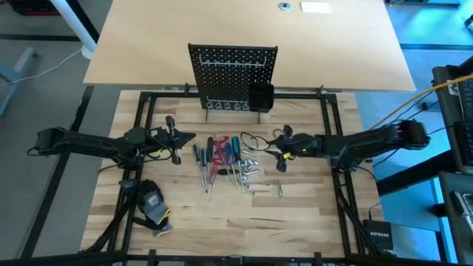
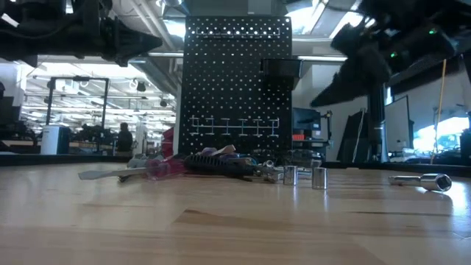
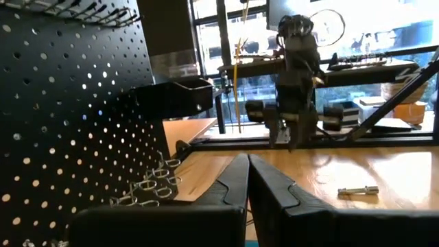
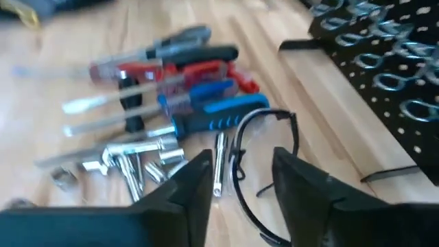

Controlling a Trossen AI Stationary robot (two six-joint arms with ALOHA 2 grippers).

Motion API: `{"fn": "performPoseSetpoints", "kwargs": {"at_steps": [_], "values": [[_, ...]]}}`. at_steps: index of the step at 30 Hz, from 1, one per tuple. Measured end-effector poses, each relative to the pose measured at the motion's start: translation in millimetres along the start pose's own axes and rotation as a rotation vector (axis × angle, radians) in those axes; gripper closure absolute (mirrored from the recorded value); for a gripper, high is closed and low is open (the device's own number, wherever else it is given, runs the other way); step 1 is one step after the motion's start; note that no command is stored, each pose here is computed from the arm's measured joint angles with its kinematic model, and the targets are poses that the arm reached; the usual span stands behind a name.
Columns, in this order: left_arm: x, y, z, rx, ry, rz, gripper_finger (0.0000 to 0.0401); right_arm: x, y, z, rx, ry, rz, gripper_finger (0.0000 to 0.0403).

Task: Hang tools onto peg board
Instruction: Hang the black safety goggles on the peg board

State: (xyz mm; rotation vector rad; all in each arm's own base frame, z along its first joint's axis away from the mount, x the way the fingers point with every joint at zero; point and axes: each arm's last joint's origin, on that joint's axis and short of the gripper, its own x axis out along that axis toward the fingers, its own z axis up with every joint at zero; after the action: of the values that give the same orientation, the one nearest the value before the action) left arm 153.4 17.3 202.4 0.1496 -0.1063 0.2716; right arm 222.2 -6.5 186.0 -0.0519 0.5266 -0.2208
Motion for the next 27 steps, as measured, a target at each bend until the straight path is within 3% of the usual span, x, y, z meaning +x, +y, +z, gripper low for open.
{"fn": "performPoseSetpoints", "kwargs": {"at_steps": [5, 12, 19, 27], "values": [[1.6, -0.3, 0.3, 0.022, -0.012, 0.002, 0.0401, 23.0, 5.1, -7.0, -0.127, 0.151, 0.004, 0.0221], [3.8, -1.6, -3.1, -0.077, 0.007, -0.004, 0.0401, 50.0, 8.3, -8.6, -0.245, 0.222, -0.008, 0.0219], [5.3, -2.6, -6.5, -0.095, 0.032, -0.007, 0.0401, 68.2, -5.5, -20.8, -0.215, 0.317, -0.047, 0.0219], [6.4, -3.1, -8.6, -0.101, 0.045, -0.008, 0.0401, 70.6, -13.8, -22.6, -0.176, 0.326, -0.001, 0.0231]]}}
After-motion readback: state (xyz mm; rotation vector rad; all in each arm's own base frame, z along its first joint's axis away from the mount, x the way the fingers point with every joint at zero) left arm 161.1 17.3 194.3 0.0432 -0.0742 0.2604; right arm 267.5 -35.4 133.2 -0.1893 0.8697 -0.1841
